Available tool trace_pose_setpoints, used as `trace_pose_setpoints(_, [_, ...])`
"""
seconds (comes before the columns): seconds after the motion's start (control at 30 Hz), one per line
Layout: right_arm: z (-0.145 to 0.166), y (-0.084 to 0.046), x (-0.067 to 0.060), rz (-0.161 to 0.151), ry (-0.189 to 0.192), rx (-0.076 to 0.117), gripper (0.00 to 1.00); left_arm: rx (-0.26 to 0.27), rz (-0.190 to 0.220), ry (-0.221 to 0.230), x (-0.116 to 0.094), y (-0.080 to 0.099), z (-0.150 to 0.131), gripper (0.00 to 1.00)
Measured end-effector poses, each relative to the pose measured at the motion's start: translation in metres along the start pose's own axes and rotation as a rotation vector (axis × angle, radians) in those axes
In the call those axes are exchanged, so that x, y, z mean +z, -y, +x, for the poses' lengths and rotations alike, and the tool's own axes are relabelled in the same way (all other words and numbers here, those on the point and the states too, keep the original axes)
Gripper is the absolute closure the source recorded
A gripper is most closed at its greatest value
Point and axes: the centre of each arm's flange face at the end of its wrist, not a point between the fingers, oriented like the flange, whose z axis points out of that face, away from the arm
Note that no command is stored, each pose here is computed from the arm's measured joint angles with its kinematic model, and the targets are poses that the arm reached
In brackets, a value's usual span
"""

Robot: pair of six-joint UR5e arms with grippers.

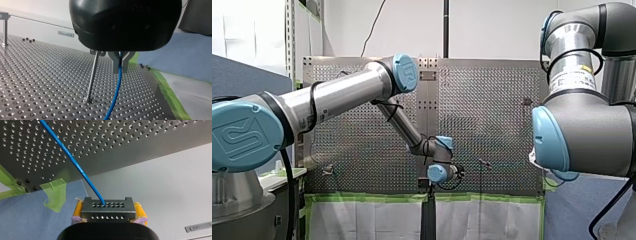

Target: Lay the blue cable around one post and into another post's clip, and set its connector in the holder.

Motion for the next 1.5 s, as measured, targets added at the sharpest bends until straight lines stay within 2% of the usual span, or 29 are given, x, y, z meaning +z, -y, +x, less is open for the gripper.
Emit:
trace_pose_setpoints(0.4, [0.006,0.002,0.010,0.001,0.004,0.001,1.00,-0.006,-0.009,0.013,0.009,-0.006,-0.011,0.95])
trace_pose_setpoints(0.73, [0.009,0.002,0.014,0.008,-0.014,0.000,1.00,-0.013,-0.009,0.011,0.010,-0.008,-0.011,0.93])
trace_pose_setpoints(1.13, [0.012,0.002,0.020,0.009,-0.021,-0.001,1.00,-0.016,-0.010,-0.031,0.015,-0.012,0.009,0.91])
trace_pose_setpoints(1.5, [0.020,0.001,0.030,0.009,-0.032,-0.001,1.00,-0.023,-0.017,-0.014,0.030,-0.019,-0.008,0.91])
